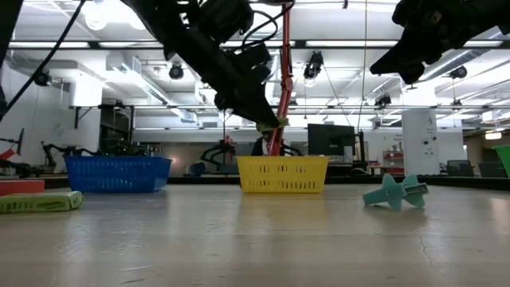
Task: Pick and place Stapler, Stapler remover, tape
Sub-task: Put the bottom green stapler box into the yellow bin, then put the green stapler pin box into the yellow bin
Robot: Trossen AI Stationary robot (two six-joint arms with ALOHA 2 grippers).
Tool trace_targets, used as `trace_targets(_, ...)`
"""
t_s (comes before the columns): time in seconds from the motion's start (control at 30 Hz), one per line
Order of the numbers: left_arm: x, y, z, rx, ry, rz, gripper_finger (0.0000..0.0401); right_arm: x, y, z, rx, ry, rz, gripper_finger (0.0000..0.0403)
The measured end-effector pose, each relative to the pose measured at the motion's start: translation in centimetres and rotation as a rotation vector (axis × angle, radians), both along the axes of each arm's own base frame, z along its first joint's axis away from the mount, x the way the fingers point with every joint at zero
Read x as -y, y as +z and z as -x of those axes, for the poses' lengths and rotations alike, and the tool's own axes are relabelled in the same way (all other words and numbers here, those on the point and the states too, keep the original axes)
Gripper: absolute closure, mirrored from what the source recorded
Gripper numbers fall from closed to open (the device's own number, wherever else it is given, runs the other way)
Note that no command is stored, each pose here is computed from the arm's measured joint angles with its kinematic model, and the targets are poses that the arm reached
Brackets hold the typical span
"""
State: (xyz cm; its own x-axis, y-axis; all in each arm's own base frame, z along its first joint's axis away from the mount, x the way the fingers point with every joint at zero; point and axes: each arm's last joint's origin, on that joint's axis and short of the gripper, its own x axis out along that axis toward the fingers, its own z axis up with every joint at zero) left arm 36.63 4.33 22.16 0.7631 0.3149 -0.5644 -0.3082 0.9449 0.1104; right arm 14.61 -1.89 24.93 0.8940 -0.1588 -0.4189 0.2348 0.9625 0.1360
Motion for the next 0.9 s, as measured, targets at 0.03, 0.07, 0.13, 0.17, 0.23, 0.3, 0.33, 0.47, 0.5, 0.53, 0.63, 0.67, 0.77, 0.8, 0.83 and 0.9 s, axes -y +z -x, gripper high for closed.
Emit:
trace_targets(0.03,-0.03,-0.09,-0.11,0.005,-0.010,0.005,0.0281,0.00,0.00,0.00,0.000,0.001,0.001,0.0385)
trace_targets(0.07,-0.01,-0.19,-0.25,0.012,-0.026,0.014,0.0278,0.01,0.00,0.00,0.000,0.000,0.001,0.0385)
trace_targets(0.13,0.03,-0.39,-0.41,0.013,-0.045,0.017,0.0271,0.01,0.00,0.00,0.000,-0.001,-0.001,0.0385)
trace_targets(0.17,0.02,-0.53,-0.42,0.005,-0.047,0.013,0.0269,0.01,-0.01,0.00,0.000,0.000,0.000,0.0385)
trace_targets(0.23,-0.05,-0.63,-0.46,0.004,-0.039,0.010,0.0266,0.01,-0.01,0.00,0.000,0.000,0.001,0.0385)
trace_targets(0.3,-0.20,-0.71,-0.41,0.007,-0.022,0.023,0.0265,0.01,0.00,0.00,0.000,-0.001,-0.001,0.0385)
trace_targets(0.33,-0.23,-0.74,-0.39,0.009,-0.016,0.031,0.0265,0.01,0.00,0.00,0.000,0.000,0.001,0.0385)
trace_targets(0.47,-0.12,-0.94,-0.32,0.006,-0.037,0.053,0.0259,0.01,0.01,0.00,0.000,-0.001,0.000,0.0385)
trace_targets(0.5,-0.12,-0.94,-0.32,0.006,-0.037,0.054,0.0256,0.01,0.00,0.00,0.000,0.000,0.001,0.0385)
trace_targets(0.53,-0.09,-0.94,-0.32,0.006,-0.039,0.054,0.0252,0.01,-0.01,0.00,0.000,0.000,0.001,0.0385)
trace_targets(0.63,-0.09,-0.94,-0.33,0.008,-0.035,0.059,0.0234,0.01,-0.01,0.00,0.000,-0.001,-0.001,0.0385)
trace_targets(0.67,-0.09,-0.94,-0.32,0.008,-0.035,0.060,0.0226,0.01,0.00,0.00,0.000,0.000,0.001,0.0385)
trace_targets(0.77,-0.12,-0.94,-0.32,0.014,-0.021,0.075,0.0203,0.01,0.01,0.00,0.000,0.000,0.000,0.0385)
trace_targets(0.8,-0.10,-0.93,-0.32,0.018,-0.012,0.088,0.0197,0.01,-0.01,0.00,0.000,-0.001,-0.001,0.0385)
trace_targets(0.83,-0.08,-0.91,-0.30,0.017,-0.009,0.095,0.0193,0.01,-0.01,0.00,0.000,0.000,0.001,0.0385)
trace_targets(0.9,0.34,-0.77,-0.11,0.003,-0.015,0.105,0.0189,0.01,-0.01,0.00,0.000,0.000,0.001,0.0385)
